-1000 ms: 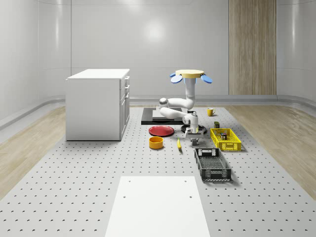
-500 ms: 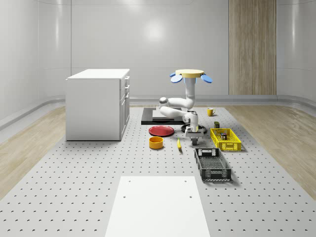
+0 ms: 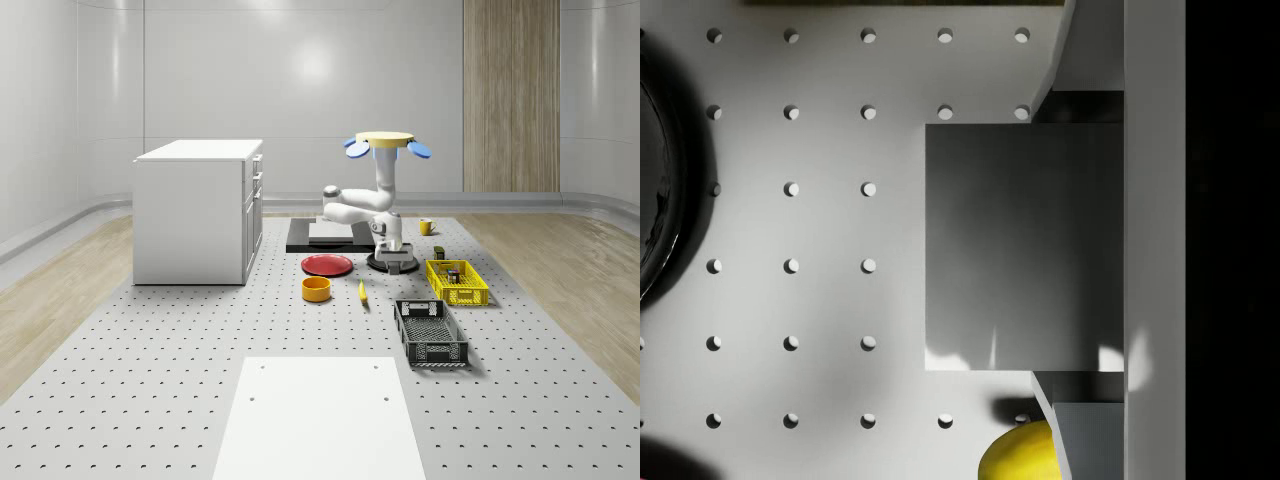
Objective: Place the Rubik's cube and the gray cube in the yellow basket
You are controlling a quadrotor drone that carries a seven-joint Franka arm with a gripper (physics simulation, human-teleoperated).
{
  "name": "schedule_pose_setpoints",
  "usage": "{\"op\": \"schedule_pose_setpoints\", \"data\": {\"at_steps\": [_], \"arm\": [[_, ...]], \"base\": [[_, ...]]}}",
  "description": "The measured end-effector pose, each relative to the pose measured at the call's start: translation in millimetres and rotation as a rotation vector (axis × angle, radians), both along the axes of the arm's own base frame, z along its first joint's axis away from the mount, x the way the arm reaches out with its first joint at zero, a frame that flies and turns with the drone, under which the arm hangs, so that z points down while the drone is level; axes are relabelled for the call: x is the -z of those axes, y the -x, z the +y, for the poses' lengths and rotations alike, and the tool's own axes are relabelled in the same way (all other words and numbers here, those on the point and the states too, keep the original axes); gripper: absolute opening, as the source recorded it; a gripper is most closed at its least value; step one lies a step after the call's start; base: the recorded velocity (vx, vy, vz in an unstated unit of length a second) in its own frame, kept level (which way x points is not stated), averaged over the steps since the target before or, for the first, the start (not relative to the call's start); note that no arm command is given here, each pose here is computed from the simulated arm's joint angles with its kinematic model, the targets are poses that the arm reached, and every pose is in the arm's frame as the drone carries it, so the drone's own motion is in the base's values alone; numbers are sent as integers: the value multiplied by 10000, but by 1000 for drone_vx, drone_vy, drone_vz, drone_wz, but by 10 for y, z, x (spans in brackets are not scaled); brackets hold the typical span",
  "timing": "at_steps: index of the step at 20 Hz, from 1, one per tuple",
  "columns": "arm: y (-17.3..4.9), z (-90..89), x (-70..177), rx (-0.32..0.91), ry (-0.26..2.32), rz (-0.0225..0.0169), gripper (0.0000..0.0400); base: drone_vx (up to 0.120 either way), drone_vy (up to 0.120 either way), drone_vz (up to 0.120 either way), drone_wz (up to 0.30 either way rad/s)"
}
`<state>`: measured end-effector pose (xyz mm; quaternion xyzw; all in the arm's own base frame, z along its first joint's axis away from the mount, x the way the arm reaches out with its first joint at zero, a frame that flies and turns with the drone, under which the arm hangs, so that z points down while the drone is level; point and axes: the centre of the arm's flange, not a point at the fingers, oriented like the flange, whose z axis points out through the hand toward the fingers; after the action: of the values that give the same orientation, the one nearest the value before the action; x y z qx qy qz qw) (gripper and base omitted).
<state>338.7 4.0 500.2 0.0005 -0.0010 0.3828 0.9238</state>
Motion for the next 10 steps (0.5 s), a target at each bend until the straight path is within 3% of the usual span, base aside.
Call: {"op": "schedule_pose_setpoints", "data": {"at_steps": [2, 6, 10], "arm": [[0, 0, 20, 0, 0, 0, 250], [0, 0, 41, 0, 0, 0, 250], [0, 0, 50, 0, 0, 0, 250]], "base": [[100, 20, 40, 0], [0, 120, 0, 0], [0, 120, 110, 0]]}}
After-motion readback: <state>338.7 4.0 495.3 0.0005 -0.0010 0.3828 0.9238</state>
